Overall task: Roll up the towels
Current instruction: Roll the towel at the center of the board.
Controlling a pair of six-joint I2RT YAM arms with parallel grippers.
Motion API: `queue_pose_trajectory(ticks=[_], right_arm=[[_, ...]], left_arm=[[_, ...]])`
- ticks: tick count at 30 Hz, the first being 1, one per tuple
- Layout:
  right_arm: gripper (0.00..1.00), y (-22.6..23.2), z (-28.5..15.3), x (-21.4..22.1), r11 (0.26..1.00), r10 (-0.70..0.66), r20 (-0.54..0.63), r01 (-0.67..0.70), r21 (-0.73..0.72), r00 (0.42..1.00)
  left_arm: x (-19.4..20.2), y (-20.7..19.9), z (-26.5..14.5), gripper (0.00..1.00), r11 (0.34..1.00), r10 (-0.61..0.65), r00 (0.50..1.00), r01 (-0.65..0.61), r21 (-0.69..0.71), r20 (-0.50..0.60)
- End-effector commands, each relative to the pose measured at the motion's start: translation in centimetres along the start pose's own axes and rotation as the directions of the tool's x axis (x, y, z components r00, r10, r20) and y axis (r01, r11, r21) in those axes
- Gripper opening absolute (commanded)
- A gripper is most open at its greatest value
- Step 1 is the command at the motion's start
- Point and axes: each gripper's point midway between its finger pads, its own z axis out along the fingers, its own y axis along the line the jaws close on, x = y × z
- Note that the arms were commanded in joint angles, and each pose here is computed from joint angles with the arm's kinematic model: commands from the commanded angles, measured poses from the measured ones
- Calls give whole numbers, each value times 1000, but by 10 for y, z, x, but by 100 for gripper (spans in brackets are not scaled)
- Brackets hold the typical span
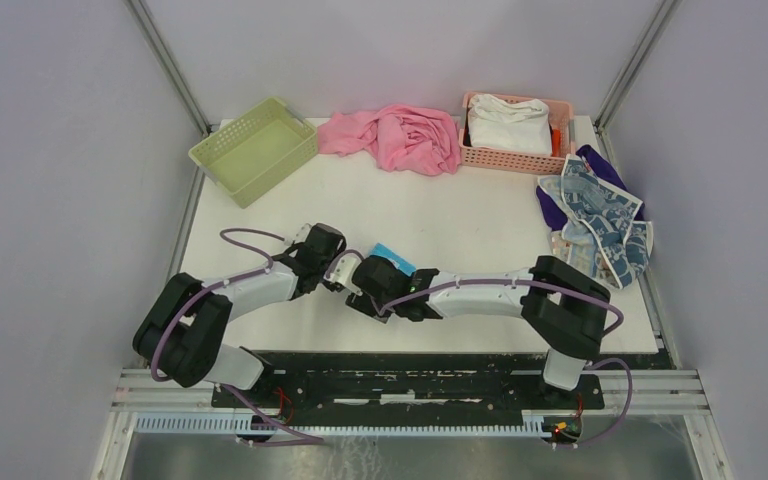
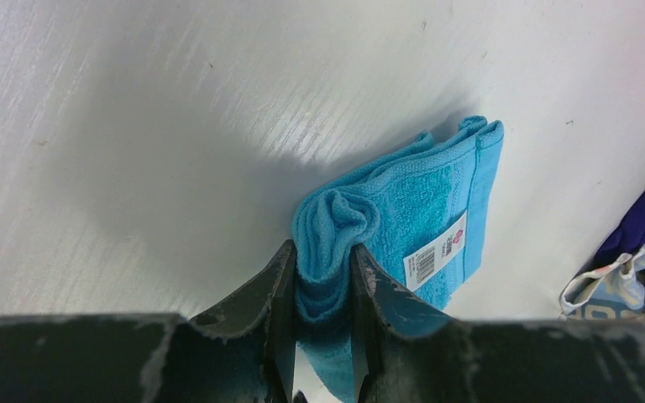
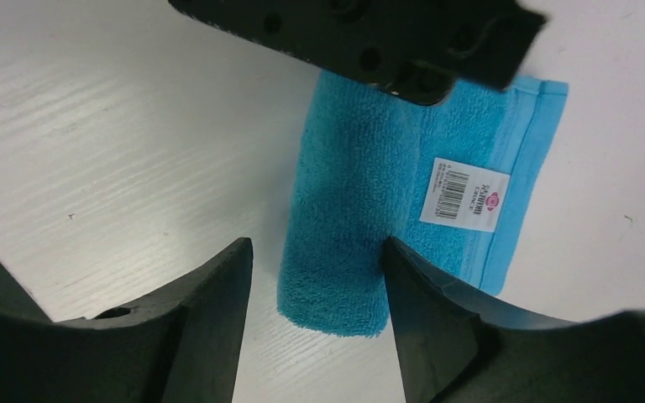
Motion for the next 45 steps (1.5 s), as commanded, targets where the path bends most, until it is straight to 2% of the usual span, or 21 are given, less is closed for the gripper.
queue_pose_trajectory(ticks=[1,4,9,13,18,20,22,24,28,32,36,39,43,45], right_arm=[[65,-1,14,8,999,-30,-27,31,35,999],[62,7,20,26,999,-41,-77,43,23,996],[51,12,32,62,997,-49,-202,59,41,978],[35,12,32,83,997,-40,-261,58,59,965],[9,23,22,91,998,28,-249,-41,-45,968],[3,30,18,87,980,100,-224,-135,-146,969],[2,37,14,81,929,181,-216,-239,-282,960],[2,44,10,75,865,247,-219,-317,-389,944],[2,41,6,61,722,384,-238,-451,-525,892],[2,36,7,51,585,485,-280,-546,-600,828],[2,26,12,47,416,589,-359,-653,-633,724],[2,19,16,48,323,629,-411,-703,-634,660],[2,13,22,50,222,656,-477,-754,-619,585],[2,12,26,53,204,655,-505,-775,-598,562]], left_arm=[[-1,29,0,21,992,-45,999,47,-114,27],[0,32,1,21,991,-59,998,62,-120,27],[1,33,-1,24,989,-82,996,85,-120,26],[-2,35,-7,28,987,-110,993,115,-114,51],[-11,39,-19,44,985,-139,985,148,-92,105],[-13,39,-23,53,985,-140,983,150,-80,116],[-18,37,-29,63,986,-149,979,158,-55,138],[-23,34,-35,69,986,-159,974,164,-15,161],[-35,20,-50,80,988,-142,967,128,83,209],[-33,3,-59,82,979,-111,975,73,191,195],[-19,-7,-59,82,955,-103,986,61,290,132],[-10,-13,-54,82,944,-92,992,60,325,84],[-4,-18,-44,82,947,-65,997,47,317,46],[0,-22,-39,81,945,-54,998,43,323,25]])
